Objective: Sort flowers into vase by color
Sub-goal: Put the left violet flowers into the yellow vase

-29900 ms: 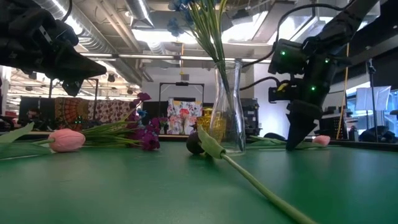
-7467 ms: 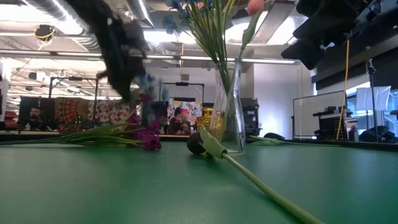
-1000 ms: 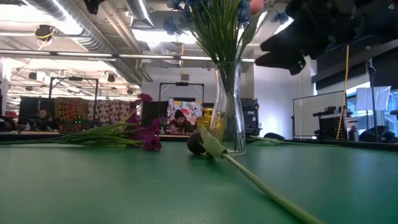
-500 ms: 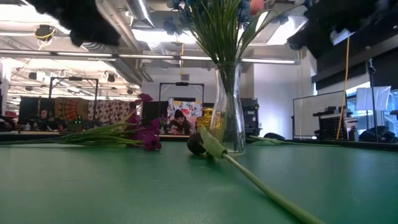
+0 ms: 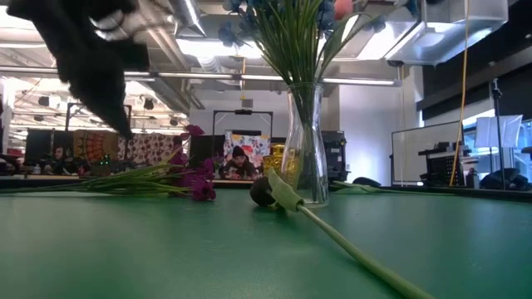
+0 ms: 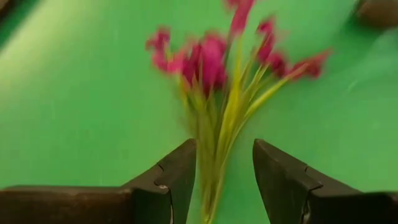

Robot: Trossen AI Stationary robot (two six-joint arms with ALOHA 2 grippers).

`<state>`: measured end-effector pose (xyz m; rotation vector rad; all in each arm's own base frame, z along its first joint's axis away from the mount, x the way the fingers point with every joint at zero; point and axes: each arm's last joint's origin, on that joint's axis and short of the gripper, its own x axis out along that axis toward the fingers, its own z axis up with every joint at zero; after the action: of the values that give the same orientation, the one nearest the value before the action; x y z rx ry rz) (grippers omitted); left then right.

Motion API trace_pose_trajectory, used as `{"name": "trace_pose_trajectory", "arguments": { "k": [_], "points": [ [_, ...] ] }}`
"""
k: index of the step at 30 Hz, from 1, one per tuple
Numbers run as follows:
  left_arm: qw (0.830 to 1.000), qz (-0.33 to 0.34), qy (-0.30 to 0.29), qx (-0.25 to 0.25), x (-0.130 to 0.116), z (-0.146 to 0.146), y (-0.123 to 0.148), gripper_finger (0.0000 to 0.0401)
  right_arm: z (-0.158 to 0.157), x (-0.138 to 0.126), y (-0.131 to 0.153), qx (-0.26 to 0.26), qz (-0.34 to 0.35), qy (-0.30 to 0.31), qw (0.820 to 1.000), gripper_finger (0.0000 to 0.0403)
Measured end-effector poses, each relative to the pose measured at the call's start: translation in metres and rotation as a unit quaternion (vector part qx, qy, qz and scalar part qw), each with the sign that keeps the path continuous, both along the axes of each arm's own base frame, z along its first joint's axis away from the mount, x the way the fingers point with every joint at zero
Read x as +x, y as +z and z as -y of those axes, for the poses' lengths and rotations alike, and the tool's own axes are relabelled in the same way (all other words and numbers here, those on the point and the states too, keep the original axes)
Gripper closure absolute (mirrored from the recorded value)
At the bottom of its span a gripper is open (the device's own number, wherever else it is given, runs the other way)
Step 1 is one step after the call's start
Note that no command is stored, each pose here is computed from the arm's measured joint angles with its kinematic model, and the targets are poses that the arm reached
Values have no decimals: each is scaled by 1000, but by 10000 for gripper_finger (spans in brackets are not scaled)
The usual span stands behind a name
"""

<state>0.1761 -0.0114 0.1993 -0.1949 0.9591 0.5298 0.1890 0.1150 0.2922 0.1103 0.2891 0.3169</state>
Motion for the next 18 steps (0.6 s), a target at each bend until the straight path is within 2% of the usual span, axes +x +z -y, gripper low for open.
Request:
{"name": "trace_pose_trajectory", "arguments": {
  "k": [8, 18],
  "points": [
    [993, -111, 25, -34, 14, -11, -33, 248, -14, -8, 22, -17, 42, 30, 999, 160],
    [975, -191, 34, -104, 20, -17, -60, 247, -18, -11, 24, -21, 46, 24, 998, 160]
  ]
}}
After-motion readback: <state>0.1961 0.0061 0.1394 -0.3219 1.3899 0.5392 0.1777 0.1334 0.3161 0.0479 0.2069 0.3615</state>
